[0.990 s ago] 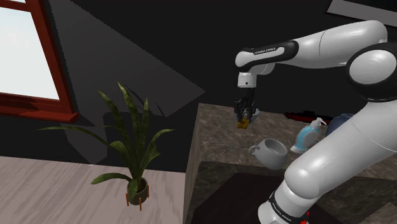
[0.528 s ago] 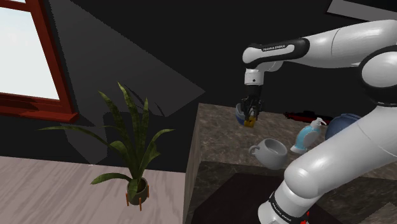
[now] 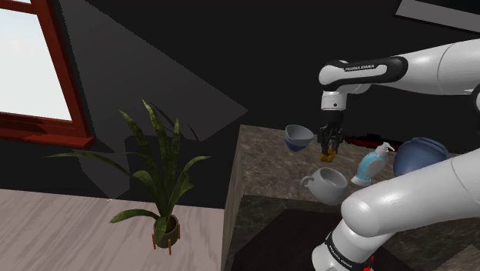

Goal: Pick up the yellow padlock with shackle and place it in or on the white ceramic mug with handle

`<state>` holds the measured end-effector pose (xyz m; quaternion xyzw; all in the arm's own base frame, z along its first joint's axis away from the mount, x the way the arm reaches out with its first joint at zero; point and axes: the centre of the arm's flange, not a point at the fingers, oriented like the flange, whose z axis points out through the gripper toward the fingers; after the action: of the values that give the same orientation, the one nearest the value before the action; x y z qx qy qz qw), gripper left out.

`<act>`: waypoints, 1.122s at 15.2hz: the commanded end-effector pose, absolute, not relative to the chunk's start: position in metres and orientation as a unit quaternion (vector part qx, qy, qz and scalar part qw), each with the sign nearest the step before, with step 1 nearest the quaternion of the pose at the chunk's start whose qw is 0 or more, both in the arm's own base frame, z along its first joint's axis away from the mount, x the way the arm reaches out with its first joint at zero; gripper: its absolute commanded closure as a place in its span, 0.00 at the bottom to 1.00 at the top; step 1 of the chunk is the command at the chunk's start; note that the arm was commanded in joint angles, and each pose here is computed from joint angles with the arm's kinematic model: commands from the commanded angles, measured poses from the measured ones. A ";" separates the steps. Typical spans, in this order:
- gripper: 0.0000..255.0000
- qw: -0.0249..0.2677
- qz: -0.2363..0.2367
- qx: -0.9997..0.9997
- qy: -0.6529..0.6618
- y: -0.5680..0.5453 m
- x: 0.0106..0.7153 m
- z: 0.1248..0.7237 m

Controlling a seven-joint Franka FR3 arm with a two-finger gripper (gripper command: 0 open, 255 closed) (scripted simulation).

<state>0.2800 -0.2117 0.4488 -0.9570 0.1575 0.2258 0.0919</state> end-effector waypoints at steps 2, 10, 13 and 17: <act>1.00 0.092 0.226 -0.957 0.157 -0.231 0.243 0.449; 1.00 0.092 0.226 -0.957 0.157 -0.231 0.243 0.407; 1.00 0.092 0.226 -0.957 0.157 -0.231 0.243 0.391; 1.00 0.092 0.226 -0.957 0.157 -0.231 0.243 0.380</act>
<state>0.2428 -0.2301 0.3813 -0.9569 0.1568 0.2264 0.0918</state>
